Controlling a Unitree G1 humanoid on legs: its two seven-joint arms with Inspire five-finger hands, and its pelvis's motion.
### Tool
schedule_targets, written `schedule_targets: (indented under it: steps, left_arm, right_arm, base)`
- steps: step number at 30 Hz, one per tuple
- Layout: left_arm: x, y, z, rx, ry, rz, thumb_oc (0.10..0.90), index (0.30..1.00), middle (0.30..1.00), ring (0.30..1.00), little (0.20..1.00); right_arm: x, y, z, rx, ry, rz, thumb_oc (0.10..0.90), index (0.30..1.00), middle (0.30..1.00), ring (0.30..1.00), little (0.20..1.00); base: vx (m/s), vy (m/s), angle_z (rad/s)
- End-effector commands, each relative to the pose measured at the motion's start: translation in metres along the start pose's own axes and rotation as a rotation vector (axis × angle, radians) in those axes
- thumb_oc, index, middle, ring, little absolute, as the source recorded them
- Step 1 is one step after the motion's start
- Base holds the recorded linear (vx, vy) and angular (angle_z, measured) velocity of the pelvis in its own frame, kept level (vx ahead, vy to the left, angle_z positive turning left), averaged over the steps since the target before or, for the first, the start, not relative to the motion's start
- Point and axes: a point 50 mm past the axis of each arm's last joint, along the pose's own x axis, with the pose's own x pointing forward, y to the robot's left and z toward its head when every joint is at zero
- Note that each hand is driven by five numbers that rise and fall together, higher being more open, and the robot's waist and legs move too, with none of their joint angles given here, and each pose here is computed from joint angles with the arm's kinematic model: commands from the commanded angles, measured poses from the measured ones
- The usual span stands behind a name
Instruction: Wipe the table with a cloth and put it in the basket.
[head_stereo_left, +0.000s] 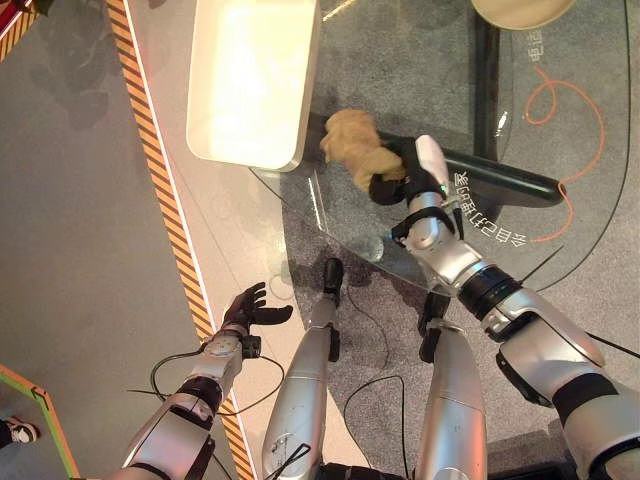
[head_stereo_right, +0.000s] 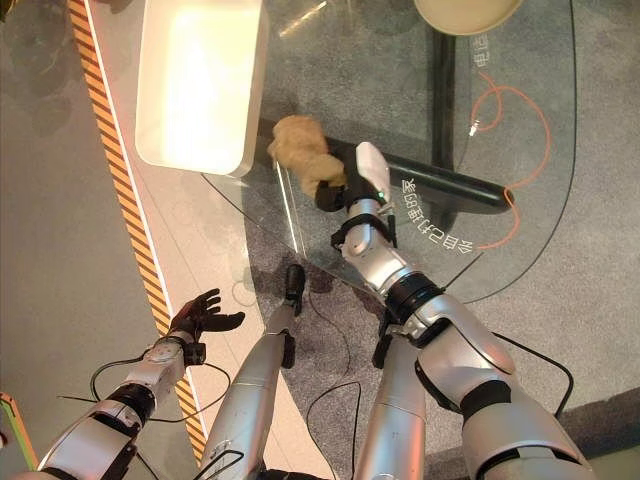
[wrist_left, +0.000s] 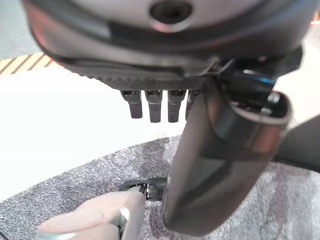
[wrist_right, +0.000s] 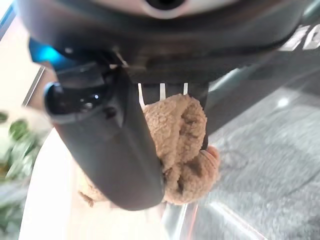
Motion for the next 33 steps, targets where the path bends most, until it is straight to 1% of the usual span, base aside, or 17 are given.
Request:
schedule_targets:
  steps: [1, 13, 17, 20, 25, 33]
  left_arm:
    - [-0.005, 0.015, -0.017, 0.038, 0.044, 0.054, 0.8, 0.9, 0.9, 0.9, 0.9]
    - [-0.004, 0.017, -0.012, 0.051, 0.035, 0.053, 0.8, 0.9, 0.9, 0.9, 0.9]
    - [-0.002, 0.02, -0.008, 0.057, 0.035, 0.059, 0.8, 0.9, 0.9, 0.9, 0.9]
    - [-0.002, 0.023, -0.006, 0.061, 0.035, 0.061, 0.8, 0.9, 0.9, 0.9, 0.9]
    - [-0.002, 0.026, -0.006, 0.064, 0.038, 0.064, 0.8, 0.9, 0.9, 0.9, 0.9]
    - [-0.001, 0.029, -0.005, 0.062, 0.039, 0.07, 0.8, 0.9, 0.9, 0.9, 0.9]
  right_arm:
    - [0.003, -0.014, 0.051, -0.069, -0.258, -0.025, 0.1, 0.3, 0.3, 0.3, 0.2]
    - [-0.015, 0.024, 0.061, -0.184, -0.364, 0.265, 0.1, 0.3, 0.3, 0.3, 0.2]
    - [-0.022, 0.033, 0.065, -0.201, -0.403, 0.333, 0.1, 0.3, 0.3, 0.3, 0.2]
    - [-0.024, 0.035, 0.066, -0.202, -0.411, 0.351, 0.1, 0.3, 0.3, 0.3, 0.2]
    - [-0.023, 0.033, 0.064, -0.196, -0.402, 0.326, 0.1, 0.3, 0.3, 0.3, 0.2]
    - [-0.008, 0.007, 0.054, -0.141, -0.329, 0.11, 0.1, 0.3, 0.3, 0.3, 0.2]
  base:
    - [0.01, 0.003, 0.03]
    - [0.0, -0.001, -0.01]
    - [0.0, 0.0, 0.0]
    - [0.0, 0.0, 0.0]
    - [0.0, 0.0, 0.0]
    - [0.0, 0.0, 0.0]
